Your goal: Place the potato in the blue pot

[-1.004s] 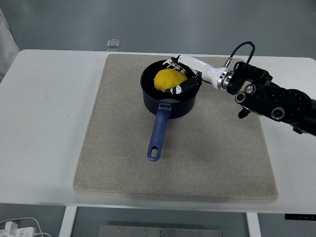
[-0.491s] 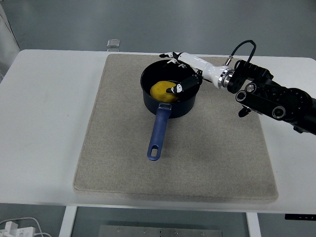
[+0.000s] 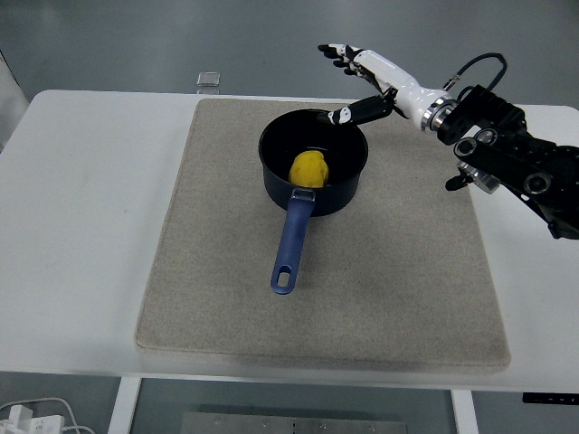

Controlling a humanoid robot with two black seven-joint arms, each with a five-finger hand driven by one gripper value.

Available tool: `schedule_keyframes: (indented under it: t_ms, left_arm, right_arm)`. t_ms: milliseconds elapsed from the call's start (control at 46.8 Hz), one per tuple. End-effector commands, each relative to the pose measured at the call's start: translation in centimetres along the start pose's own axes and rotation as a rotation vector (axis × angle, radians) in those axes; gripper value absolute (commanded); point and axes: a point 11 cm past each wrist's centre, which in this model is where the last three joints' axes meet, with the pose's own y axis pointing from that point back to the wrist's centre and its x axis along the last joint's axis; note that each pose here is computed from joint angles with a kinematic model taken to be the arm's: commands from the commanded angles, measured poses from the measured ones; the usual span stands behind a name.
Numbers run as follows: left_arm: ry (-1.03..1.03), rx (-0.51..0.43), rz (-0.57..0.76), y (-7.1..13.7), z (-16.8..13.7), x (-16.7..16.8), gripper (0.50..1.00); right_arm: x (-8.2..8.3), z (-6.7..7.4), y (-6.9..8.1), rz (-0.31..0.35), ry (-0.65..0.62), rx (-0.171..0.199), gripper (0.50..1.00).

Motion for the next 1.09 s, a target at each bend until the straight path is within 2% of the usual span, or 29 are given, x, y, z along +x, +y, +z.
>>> schedule_keyframes:
  t_ms: [0, 150, 427, 577, 662, 791, 1068]
  left_arm:
    - [0.000, 0.000, 0.000, 0.0, 0.0, 0.0, 1.000]
    - [0.000, 0.000, 0.000, 0.0, 0.0, 0.0, 1.000]
    - [0.000, 0.000, 0.000, 0.0, 0.0, 0.0, 1.000]
    - [0.000, 0.000, 0.000, 0.0, 0.0, 0.0, 1.000]
    - [0.000, 0.000, 0.000, 0.0, 0.0, 0.0, 1.000]
    - [0.000, 0.000, 0.000, 0.0, 0.0, 0.0, 1.000]
    - [0.000, 0.000, 0.000, 0.0, 0.0, 0.0, 1.000]
  right_arm:
    - [2.0, 0.3, 0.5, 0.064, -0.081, -0.009, 0.954]
    - [5.0, 2.0, 1.9, 0.163, -0.215, -0.050, 0.954]
    - [7.1, 4.9, 3.6, 0.280, -0.465, -0.105, 0.954]
    - [9.2, 6.6, 4.4, 0.387, -0.593, -0.126, 0.954]
    - [10.0, 8.1, 5.1, 0.453, -0.702, -0.143, 0.954]
    - [10.2, 8.9, 5.5, 0.484, -0.784, -0.144, 0.954]
    - [8.9, 10.3, 5.8, 0.482, -0.802, -0.173, 0.954]
